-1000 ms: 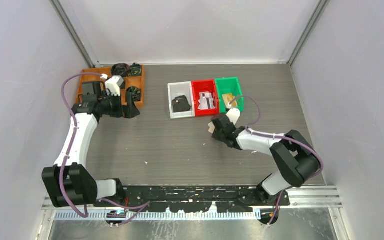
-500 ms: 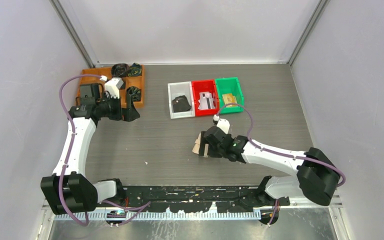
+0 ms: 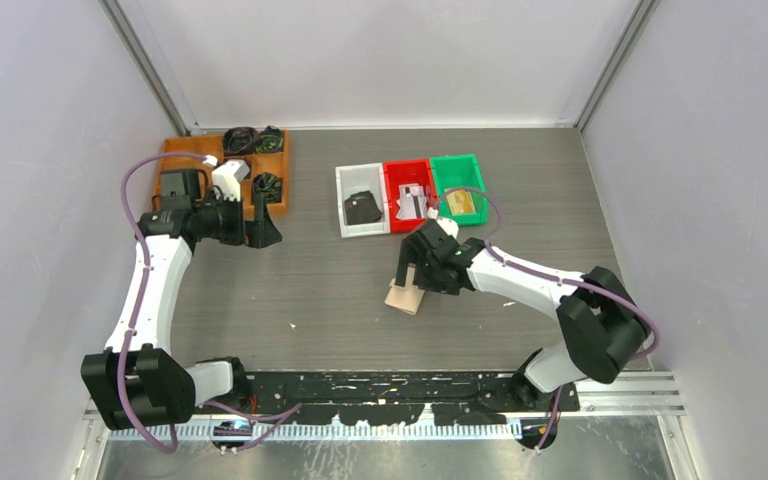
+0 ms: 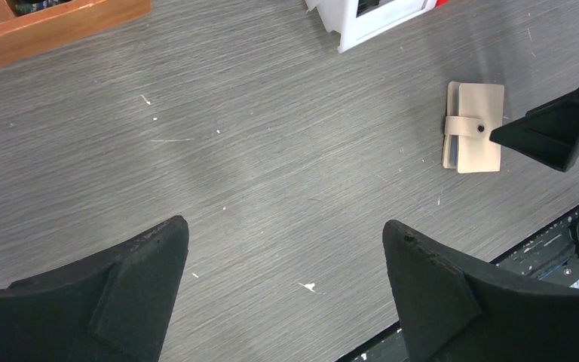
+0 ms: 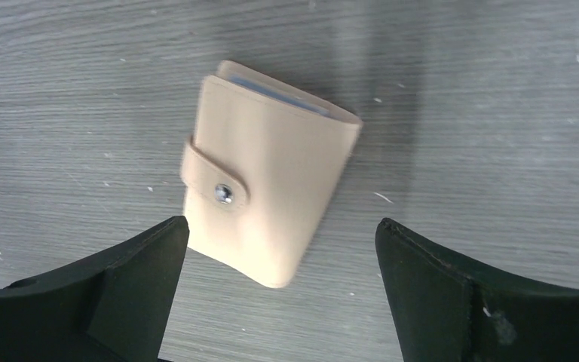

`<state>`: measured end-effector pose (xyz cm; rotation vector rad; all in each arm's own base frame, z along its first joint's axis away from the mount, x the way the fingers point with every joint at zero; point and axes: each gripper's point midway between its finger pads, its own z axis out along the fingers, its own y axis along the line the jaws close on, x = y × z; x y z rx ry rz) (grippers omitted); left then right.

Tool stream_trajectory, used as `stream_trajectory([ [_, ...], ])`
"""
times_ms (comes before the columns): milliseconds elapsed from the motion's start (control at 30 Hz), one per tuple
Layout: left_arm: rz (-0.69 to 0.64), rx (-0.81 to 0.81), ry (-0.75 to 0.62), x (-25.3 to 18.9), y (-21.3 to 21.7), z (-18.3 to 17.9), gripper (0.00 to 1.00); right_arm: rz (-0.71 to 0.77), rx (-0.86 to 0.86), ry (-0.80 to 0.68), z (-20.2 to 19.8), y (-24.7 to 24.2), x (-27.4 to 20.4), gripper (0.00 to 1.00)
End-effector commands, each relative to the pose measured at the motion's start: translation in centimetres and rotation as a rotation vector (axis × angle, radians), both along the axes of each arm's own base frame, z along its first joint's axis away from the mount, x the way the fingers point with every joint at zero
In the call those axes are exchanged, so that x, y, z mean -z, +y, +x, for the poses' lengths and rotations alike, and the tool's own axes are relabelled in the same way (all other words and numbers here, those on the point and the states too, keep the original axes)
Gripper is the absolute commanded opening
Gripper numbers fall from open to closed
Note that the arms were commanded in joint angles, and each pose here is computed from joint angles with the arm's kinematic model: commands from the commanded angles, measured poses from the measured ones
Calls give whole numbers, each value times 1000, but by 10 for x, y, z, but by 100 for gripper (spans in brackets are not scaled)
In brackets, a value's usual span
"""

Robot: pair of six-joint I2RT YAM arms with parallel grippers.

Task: Take the credit cards out of the card holder
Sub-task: Pick up the card holder from the center of the board.

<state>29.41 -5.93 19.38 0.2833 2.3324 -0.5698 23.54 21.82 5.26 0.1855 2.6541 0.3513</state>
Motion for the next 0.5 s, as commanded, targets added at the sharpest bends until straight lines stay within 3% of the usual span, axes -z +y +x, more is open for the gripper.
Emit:
stream_trajectory([
  [0,-7,27,-88,-29,-2,3,100,34,-44,-43,15,29,-16,99],
  [333,-11,30,-100,-35,-3,3,100,-271,-56,-43,14,28,21,99],
  [467,-13,32,-105,-35,-4,2,100,-315,-43,-67,11,27,23,100],
])
